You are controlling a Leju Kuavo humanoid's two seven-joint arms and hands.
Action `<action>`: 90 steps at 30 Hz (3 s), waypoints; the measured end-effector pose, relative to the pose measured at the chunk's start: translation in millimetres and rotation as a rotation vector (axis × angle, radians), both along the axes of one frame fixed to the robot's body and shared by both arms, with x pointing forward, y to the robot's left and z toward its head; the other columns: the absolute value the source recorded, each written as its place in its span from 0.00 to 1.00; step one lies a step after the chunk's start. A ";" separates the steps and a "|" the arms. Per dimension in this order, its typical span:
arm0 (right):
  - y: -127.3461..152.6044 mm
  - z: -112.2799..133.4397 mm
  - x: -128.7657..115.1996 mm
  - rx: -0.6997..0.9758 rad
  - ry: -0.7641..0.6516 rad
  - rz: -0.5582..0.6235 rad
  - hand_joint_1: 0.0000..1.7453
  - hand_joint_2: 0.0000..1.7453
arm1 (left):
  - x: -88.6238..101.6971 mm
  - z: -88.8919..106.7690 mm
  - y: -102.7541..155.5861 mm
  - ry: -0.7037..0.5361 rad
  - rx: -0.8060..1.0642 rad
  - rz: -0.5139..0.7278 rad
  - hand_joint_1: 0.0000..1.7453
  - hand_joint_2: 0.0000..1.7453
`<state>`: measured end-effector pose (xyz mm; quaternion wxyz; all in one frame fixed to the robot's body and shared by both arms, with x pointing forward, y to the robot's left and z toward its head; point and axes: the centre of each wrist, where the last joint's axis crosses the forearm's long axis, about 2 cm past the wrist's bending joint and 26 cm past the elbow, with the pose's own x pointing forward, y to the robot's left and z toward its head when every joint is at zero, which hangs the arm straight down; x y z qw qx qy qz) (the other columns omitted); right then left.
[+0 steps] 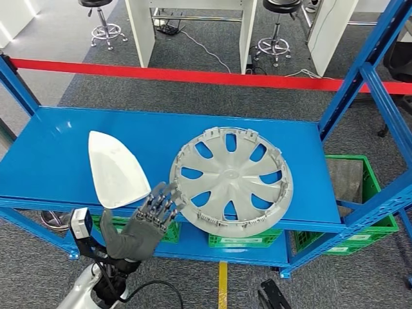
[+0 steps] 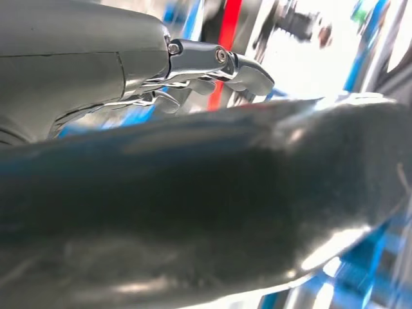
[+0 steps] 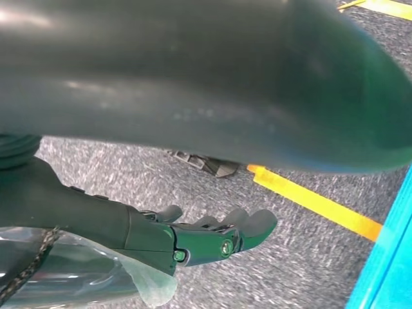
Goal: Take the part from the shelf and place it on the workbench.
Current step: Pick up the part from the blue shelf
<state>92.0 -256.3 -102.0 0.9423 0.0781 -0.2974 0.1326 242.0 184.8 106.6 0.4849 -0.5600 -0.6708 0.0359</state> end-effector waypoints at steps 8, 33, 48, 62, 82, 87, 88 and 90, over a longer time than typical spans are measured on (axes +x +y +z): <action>2.8 -0.1 -1.4 -0.006 0.005 -0.042 0.00 0.00 | 37.8 22.6 25.3 -0.253 0.478 0.634 0.00 0.00; 6.6 0.9 2.2 -0.006 -0.012 -0.078 0.00 0.00 | 52.0 15.5 31.0 -0.362 0.828 0.675 0.00 0.00; 4.1 -1.0 -6.1 -0.012 -0.010 -0.129 0.00 0.00 | 33.3 1.4 63.0 -0.775 1.559 1.171 0.00 0.00; 3.7 -1.2 -7.0 -0.012 -0.007 -0.133 0.00 0.00 | 31.8 -0.7 72.6 -0.798 1.595 1.179 0.00 0.00; 3.7 -0.5 -3.2 -0.018 -0.003 -0.115 0.00 0.00 | 36.4 2.8 62.2 -0.902 1.700 1.269 0.00 1.00; 3.9 -0.3 -2.5 -0.018 -0.001 -0.114 0.00 0.00 | 40.2 1.8 51.0 -0.889 1.685 1.218 0.00 1.00; 3.9 -0.3 -2.4 -0.017 -0.001 -0.113 0.00 0.00 | 41.0 1.6 49.7 -0.891 1.686 1.211 0.00 1.00; 4.0 -0.2 -2.0 -0.016 0.000 -0.112 0.00 0.00 | 43.0 0.9 47.6 -0.897 1.693 1.193 0.00 1.00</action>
